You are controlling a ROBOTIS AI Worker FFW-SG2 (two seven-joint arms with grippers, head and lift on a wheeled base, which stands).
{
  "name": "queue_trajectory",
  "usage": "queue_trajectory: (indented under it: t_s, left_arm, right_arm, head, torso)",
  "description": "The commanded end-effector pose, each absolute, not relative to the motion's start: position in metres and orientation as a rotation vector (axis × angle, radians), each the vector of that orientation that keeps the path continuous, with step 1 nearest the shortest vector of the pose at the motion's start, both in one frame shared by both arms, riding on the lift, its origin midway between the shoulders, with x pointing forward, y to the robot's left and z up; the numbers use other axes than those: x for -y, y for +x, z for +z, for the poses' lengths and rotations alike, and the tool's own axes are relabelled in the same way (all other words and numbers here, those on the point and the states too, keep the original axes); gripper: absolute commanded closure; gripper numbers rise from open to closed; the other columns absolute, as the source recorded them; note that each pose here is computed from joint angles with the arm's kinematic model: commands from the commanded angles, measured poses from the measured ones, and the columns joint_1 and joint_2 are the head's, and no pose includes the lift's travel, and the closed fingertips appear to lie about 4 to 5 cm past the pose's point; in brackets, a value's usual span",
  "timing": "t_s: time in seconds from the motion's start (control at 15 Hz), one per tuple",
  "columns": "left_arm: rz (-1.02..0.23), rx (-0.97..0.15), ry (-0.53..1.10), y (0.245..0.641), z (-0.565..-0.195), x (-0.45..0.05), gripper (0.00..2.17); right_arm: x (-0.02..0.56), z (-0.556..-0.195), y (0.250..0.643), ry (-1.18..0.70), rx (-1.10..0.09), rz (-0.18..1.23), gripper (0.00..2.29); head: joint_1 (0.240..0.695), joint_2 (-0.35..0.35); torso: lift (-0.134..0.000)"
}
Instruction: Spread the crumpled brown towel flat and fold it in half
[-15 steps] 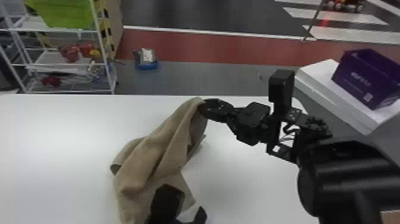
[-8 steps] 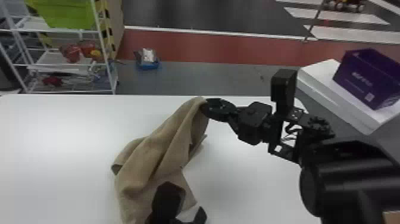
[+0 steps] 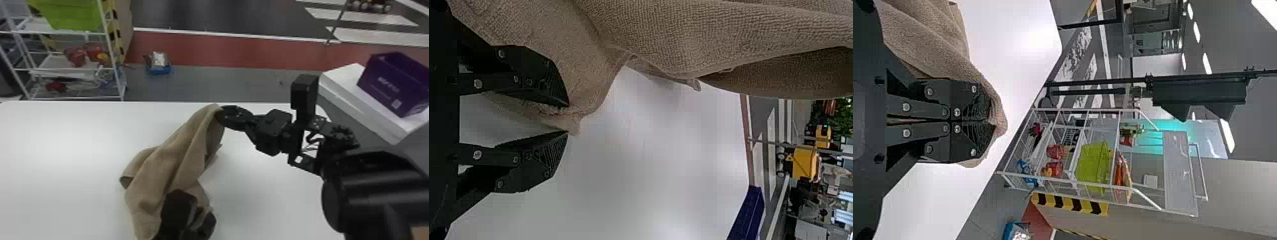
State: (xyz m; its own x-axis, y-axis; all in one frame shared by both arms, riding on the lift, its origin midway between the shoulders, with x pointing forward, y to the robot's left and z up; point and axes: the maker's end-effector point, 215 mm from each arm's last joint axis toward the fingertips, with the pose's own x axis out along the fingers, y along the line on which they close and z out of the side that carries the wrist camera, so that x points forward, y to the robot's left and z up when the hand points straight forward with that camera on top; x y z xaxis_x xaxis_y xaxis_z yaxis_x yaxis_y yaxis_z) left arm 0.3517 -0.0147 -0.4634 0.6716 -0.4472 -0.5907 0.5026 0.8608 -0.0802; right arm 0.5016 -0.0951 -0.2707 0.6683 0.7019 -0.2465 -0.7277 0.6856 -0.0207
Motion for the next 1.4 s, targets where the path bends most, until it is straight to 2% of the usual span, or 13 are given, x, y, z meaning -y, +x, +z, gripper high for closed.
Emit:
queue_trajectory:
  t_s: [0.0, 0.13, 0.27, 0.33, 0.47, 0.6, 0.93, 1.13, 1.33]
  left_arm:
    - [-0.524, -0.608, 0.076, 0.361, -0.446, 0.005, 0.91]
    - [-0.523, -0.564, 0.012, 0.371, -0.416, -0.019, 0.91]
    - [-0.485, -0.519, -0.037, 0.38, -0.387, -0.057, 1.08]
    - [-0.478, -0.553, -0.05, 0.376, -0.39, -0.071, 1.08]
    - [-0.546, -0.633, -0.07, 0.353, -0.4, -0.062, 1.07]
    - [-0.611, -0.658, -0.039, 0.335, -0.41, -0.036, 0.48]
    - [-0.724, -0.7, -0.008, 0.304, -0.428, 0.019, 0.48]
    - [-0.71, -0.69, 0.041, 0.318, -0.435, 0.032, 0.48]
    - [-0.674, -0.62, 0.071, 0.346, -0.429, 0.04, 0.49]
  right_arm:
    - [0.1, -0.271, 0.503, -0.119, -0.226, 0.799, 1.4]
    - [0.108, -0.271, 0.504, -0.119, -0.227, 0.783, 1.4]
    - [0.115, -0.273, 0.505, -0.123, -0.232, 0.774, 1.4]
    - [0.119, -0.275, 0.504, -0.122, -0.237, 0.768, 1.4]
    - [0.119, -0.276, 0.503, -0.116, -0.238, 0.769, 1.4]
    - [0.114, -0.275, 0.503, -0.114, -0.235, 0.776, 1.4]
    - [0.112, -0.274, 0.503, -0.112, -0.233, 0.78, 1.4]
    - [0.112, -0.276, 0.501, -0.11, -0.237, 0.78, 1.4]
    - [0.111, -0.276, 0.501, -0.108, -0.236, 0.782, 1.4]
  head:
    - [0.695, -0.144]
    - [0.695, -0.144]
    - [0.695, -0.128]
    - [0.695, -0.115]
    - [0.695, -0.08]
    - [0.695, -0.077]
    - [0.695, -0.14]
    - [0.695, -0.18]
    - [0.695, -0.192]
  torso:
    - [-0.123]
    - [-0.123]
    - [-0.123]
    - [-0.123]
    - [-0.123]
    - [-0.123]
    - [-0.123]
    - [-0.123]
    - [-0.123]
